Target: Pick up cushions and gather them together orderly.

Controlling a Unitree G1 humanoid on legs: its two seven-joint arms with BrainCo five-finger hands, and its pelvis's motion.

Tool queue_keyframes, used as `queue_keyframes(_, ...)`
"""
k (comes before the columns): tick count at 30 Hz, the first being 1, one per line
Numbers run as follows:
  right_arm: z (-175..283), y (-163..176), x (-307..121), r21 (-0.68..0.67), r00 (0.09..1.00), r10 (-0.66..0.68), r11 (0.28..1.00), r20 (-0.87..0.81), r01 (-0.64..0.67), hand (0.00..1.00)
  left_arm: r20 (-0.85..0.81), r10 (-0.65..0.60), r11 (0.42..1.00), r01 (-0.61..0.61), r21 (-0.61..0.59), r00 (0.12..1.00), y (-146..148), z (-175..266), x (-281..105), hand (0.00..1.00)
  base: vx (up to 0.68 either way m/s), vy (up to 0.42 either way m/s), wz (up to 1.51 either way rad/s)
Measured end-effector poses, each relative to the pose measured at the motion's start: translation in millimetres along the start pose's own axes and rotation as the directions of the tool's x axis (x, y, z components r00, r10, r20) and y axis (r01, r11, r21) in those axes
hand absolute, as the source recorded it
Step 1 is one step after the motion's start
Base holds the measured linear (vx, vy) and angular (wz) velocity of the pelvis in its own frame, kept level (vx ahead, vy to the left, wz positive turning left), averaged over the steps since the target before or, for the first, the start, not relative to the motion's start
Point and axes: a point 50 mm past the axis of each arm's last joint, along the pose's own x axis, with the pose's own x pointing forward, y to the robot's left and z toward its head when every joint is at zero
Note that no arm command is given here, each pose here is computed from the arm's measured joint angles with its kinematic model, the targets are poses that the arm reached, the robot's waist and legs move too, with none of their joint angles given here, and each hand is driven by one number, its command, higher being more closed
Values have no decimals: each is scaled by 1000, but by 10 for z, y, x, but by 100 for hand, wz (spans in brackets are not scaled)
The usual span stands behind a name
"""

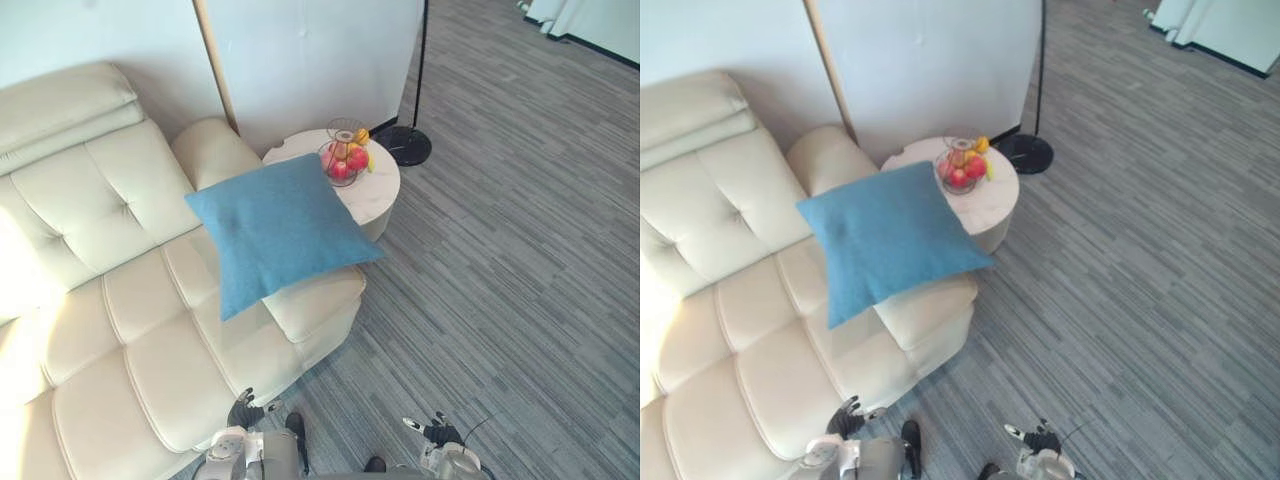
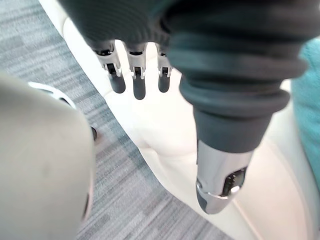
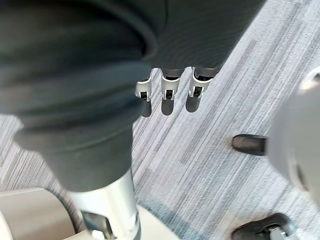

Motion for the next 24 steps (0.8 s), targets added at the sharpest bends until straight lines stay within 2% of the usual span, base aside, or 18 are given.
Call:
queue_keyframes(5,-123,-37,-24,16,999,-4,1000,-41,5,0,-35,-13,998,15,59,999,71,-92,-23,0,278,92,83)
queue_keyframes(9,-103,-43,-18,14,999,-6,1000,-34,6,0,-51,-2,998,6,61,999,109,-138,-39,0,231,-49,69)
queue_keyframes(14,-138,-60,-28,10,999,-10,1000,-44,10,0,-42,-8,998,10,56,999,76,-106,-27,0,223,-210,62)
queue_keyframes(18,-103,-180,-18,9,999,-41,999,-34,41,0,-58,-30,1000,30,6,998,-78,-172,-53,0,155,-235,46)
queue_keyframes(24,-100,-174,-18,15,999,-43,999,-32,43,0,-40,-27,1000,27,14,999,-55,-114,-31,0,100,-134,44)
